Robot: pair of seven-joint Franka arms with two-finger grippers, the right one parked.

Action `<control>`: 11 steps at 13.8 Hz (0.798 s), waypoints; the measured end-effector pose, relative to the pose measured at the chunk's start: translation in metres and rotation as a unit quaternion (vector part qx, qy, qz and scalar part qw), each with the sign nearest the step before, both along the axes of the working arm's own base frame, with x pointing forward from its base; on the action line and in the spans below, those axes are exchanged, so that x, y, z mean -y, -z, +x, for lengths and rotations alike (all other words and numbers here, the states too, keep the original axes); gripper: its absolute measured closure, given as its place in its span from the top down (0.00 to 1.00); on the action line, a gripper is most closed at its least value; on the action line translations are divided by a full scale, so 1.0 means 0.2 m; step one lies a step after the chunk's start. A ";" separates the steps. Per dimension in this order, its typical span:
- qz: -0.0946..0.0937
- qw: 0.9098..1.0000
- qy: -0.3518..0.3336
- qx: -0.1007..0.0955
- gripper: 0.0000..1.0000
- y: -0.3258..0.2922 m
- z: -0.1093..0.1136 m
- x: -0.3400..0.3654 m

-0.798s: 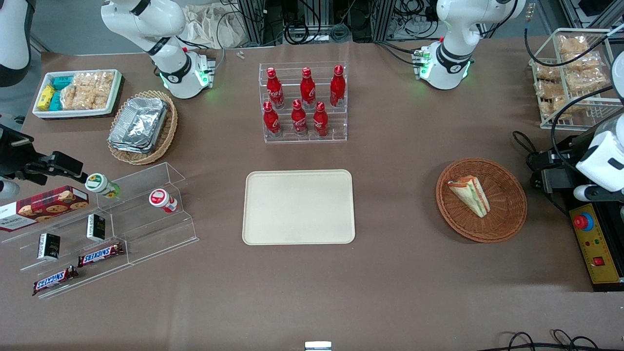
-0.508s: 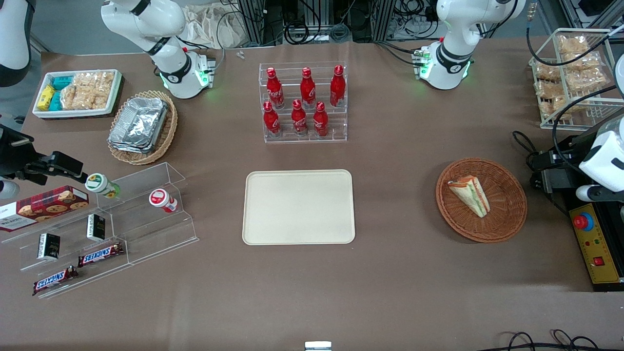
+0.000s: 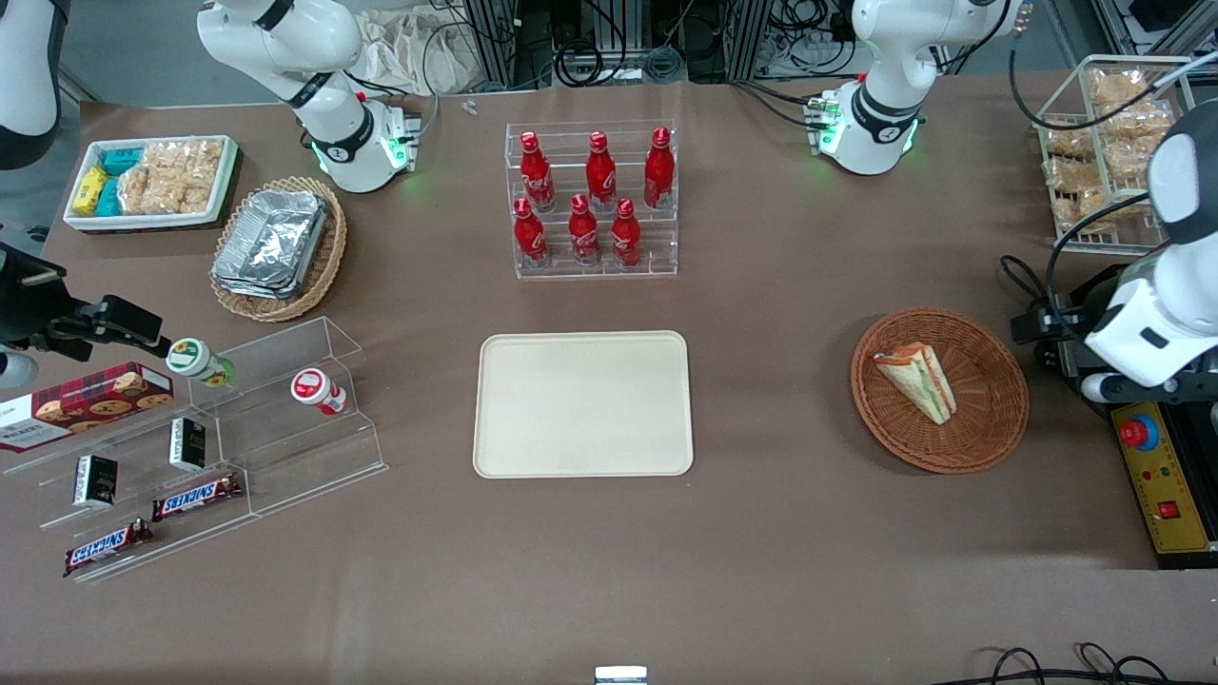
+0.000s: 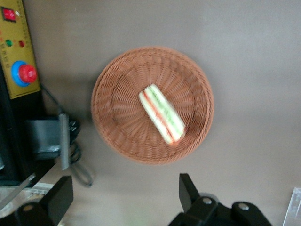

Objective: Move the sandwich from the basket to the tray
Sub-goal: 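Move the left gripper over the sandwich in the wicker basket, then lower the left gripper and close it on the wrapped sandwich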

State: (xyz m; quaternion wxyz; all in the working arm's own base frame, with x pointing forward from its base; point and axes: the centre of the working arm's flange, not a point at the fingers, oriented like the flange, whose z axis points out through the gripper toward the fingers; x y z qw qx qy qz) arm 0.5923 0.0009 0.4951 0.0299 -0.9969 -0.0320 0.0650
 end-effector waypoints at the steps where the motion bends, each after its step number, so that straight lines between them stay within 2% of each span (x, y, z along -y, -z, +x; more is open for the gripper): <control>1: -0.001 0.999 -0.032 0.008 1.00 0.09 -0.06 0.00; 3: -0.003 0.997 -0.077 0.016 1.00 0.26 -0.15 0.02; 6: -0.013 0.991 -0.131 0.025 1.00 0.52 -0.23 0.04; 8: -0.014 0.986 -0.162 0.023 1.00 0.69 -0.28 0.04; 11: -0.012 0.981 -0.194 0.019 1.00 0.87 -0.27 0.06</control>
